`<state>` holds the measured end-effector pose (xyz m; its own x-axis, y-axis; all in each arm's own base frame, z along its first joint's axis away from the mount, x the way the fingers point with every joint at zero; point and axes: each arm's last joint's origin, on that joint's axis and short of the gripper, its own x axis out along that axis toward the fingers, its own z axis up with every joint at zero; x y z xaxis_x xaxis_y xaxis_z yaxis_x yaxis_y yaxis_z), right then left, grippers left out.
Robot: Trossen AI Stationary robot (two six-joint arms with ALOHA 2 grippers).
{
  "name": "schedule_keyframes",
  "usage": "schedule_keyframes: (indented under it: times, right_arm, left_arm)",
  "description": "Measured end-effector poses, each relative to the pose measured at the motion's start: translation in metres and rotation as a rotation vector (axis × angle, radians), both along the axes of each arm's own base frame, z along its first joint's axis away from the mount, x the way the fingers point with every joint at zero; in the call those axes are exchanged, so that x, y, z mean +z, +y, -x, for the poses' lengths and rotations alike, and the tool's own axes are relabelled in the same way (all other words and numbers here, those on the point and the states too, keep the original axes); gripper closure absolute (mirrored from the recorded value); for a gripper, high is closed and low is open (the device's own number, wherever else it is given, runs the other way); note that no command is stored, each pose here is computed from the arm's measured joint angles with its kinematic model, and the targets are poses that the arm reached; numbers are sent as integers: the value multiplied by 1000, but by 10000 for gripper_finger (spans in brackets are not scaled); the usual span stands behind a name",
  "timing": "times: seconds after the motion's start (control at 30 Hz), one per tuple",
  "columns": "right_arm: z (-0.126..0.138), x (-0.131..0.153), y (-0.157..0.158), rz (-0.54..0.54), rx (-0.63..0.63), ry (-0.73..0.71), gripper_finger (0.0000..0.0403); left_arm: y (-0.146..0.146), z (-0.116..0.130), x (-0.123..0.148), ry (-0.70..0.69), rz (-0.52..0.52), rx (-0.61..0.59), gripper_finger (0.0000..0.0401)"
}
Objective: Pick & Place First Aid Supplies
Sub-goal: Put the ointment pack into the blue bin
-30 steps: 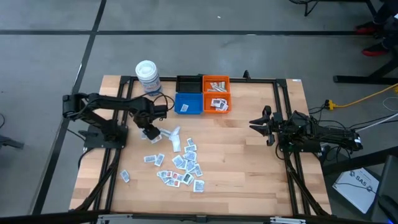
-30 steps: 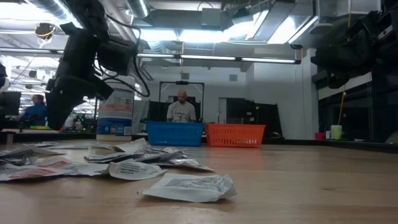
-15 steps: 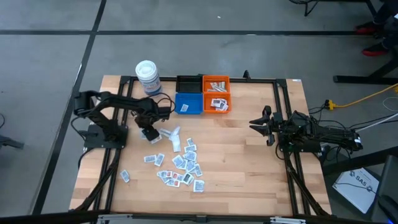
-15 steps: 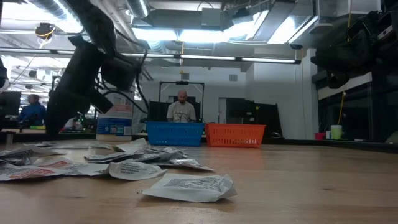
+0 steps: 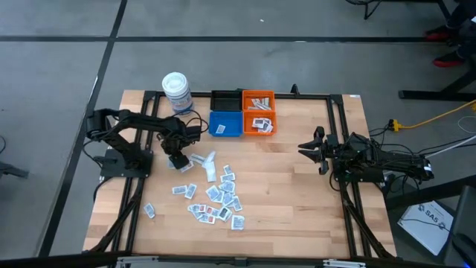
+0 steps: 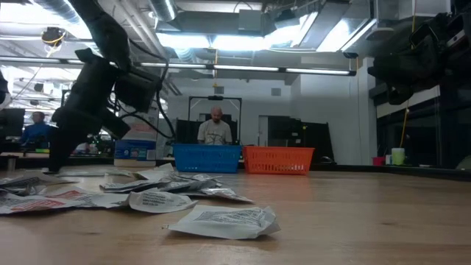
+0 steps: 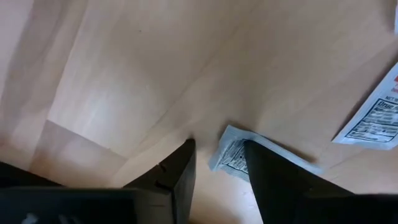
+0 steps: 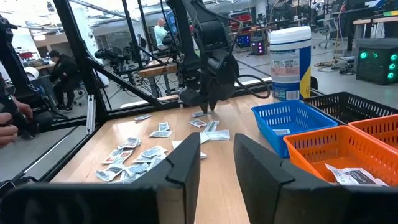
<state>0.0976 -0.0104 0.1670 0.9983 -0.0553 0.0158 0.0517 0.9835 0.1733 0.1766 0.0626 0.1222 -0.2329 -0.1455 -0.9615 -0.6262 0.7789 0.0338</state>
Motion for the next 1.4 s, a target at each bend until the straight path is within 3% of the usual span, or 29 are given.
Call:
schedule_keyframes:
  times: [0.17, 0.4, 0.63, 0.9, 1.1, 1.4]
  right_arm:
    - [0, 0, 0, 0, 0, 0, 303]
    - [0, 0, 0, 0, 0, 0, 303]
    - [0, 0, 0, 0, -1, 0, 303]
    - [0, 0, 0, 0, 0, 0, 303]
    - [0, 0, 0, 0, -1, 0, 303]
    - [0, 0, 0, 0, 0, 0, 303]
  left_arm:
    - [0, 2, 4, -32, -17, 14, 299]
    - [0, 2, 6, -52, -3, 25, 392]
    - [0, 3, 8, -70, -6, 30, 399]
    - [-2, 7, 31, -197, -67, 137, 400]
    - [-7, 7, 57, -464, -58, 113, 400]
    - [-7, -5, 103, -1040, -36, -92, 400]
